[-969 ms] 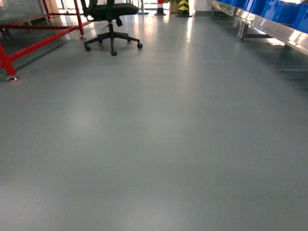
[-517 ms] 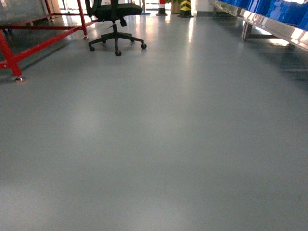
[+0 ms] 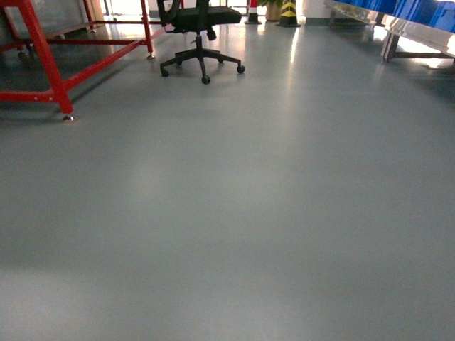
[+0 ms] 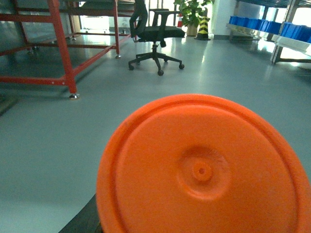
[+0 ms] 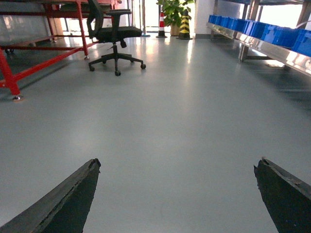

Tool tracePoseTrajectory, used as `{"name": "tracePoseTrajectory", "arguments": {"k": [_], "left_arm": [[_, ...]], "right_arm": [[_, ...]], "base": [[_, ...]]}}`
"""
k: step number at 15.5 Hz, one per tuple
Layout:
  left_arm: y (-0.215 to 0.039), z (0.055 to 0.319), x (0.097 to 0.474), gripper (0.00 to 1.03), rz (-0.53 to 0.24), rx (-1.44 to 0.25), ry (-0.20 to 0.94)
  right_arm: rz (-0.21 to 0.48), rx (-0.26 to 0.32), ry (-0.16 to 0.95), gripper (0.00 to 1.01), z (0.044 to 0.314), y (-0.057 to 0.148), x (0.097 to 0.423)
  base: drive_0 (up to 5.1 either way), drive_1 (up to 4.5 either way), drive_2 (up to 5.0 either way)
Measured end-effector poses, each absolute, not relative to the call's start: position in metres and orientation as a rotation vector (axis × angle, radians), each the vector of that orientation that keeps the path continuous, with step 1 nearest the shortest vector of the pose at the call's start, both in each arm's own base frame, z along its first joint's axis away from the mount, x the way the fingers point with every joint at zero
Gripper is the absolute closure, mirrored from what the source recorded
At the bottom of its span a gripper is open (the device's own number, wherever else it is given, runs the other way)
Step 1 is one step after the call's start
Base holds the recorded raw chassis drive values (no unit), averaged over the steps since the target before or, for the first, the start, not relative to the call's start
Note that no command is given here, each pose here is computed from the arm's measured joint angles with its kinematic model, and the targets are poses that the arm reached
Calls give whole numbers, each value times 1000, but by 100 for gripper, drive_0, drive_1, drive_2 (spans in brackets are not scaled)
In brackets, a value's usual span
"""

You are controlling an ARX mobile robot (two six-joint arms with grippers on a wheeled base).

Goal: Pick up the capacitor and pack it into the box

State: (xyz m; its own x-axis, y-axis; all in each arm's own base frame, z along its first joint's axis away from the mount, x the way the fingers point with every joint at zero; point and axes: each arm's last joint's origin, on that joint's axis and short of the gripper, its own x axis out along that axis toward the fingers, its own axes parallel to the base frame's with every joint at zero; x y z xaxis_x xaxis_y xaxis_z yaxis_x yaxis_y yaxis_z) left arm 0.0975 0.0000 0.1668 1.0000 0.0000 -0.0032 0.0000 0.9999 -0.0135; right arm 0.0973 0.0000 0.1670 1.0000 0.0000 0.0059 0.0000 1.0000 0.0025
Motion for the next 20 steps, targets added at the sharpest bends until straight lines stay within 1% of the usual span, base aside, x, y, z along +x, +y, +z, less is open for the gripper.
{"name": "tracePoseTrajectory", "arguments": {"k": [20], "left_arm": [[0,167,97,59,0,-14,3]], "right_arm": [[0,2,-3,3,167,0,97]], "base": [[-504,237,237]]}}
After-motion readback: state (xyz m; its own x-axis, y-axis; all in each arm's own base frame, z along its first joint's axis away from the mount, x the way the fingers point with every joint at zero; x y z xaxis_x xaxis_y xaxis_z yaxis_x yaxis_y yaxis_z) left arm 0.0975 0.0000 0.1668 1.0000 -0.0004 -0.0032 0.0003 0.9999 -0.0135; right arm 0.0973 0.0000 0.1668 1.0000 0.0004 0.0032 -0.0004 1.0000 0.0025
